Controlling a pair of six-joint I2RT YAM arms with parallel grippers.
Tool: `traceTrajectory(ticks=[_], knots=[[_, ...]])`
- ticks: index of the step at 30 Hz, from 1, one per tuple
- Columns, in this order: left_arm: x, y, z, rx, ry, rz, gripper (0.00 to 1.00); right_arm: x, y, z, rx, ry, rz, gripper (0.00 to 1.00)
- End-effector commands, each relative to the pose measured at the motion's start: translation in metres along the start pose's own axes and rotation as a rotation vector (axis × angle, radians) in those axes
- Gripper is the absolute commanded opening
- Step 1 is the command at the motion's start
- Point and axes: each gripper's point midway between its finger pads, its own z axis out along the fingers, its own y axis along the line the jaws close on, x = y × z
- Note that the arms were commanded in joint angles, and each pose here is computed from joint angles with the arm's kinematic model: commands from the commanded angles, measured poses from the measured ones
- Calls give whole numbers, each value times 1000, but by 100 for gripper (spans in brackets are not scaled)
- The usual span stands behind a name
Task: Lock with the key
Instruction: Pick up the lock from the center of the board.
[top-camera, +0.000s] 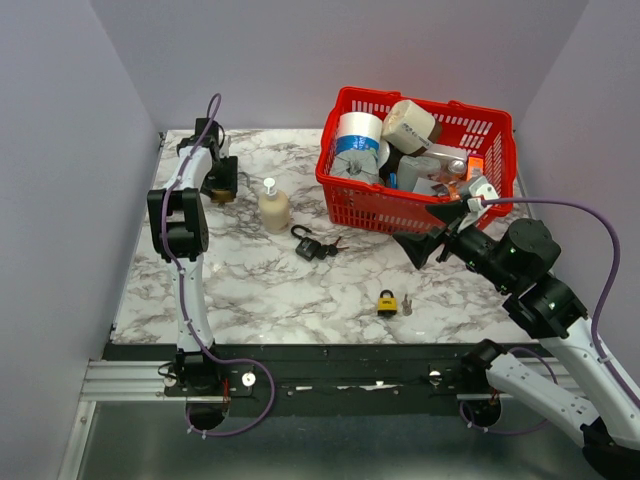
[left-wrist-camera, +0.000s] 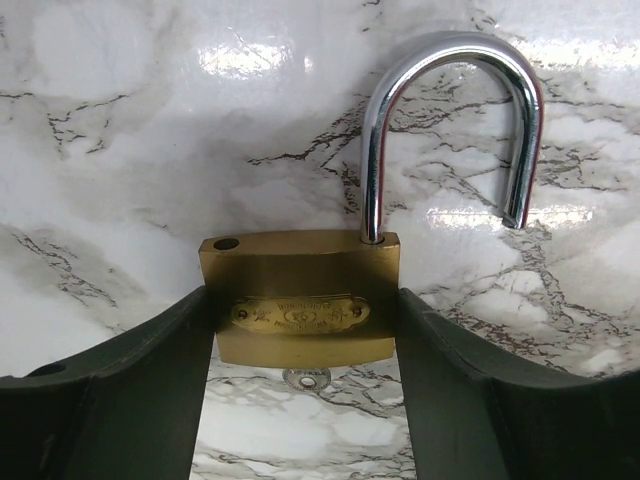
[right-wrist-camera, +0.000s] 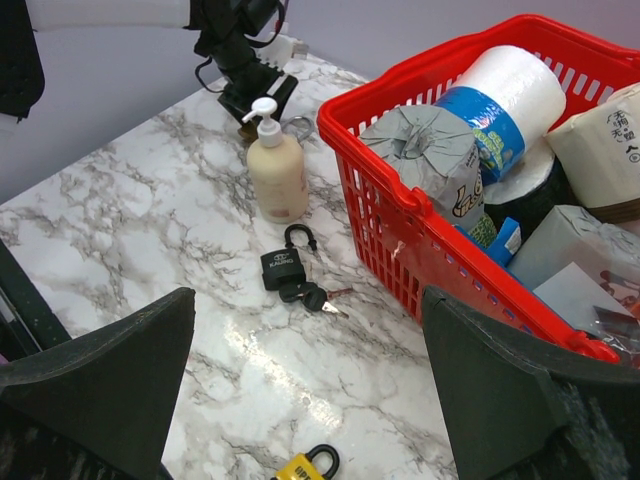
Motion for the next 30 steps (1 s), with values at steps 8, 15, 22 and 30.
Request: traceTrajectory(ticks=[8,15,22,30], knots=[[-4,8,-51,19,-130,-20,42,8,-5,4,46,53,115,100],[13,7,-112,32,-206,9,35,10,11,11,-63,79,63,100],[60,-2,-151,73,-212,83,25,13,34,22,-204,107,86,100],[107,-40,-228,263,-329,205,23,4,57,24,-384,79,-18,100]])
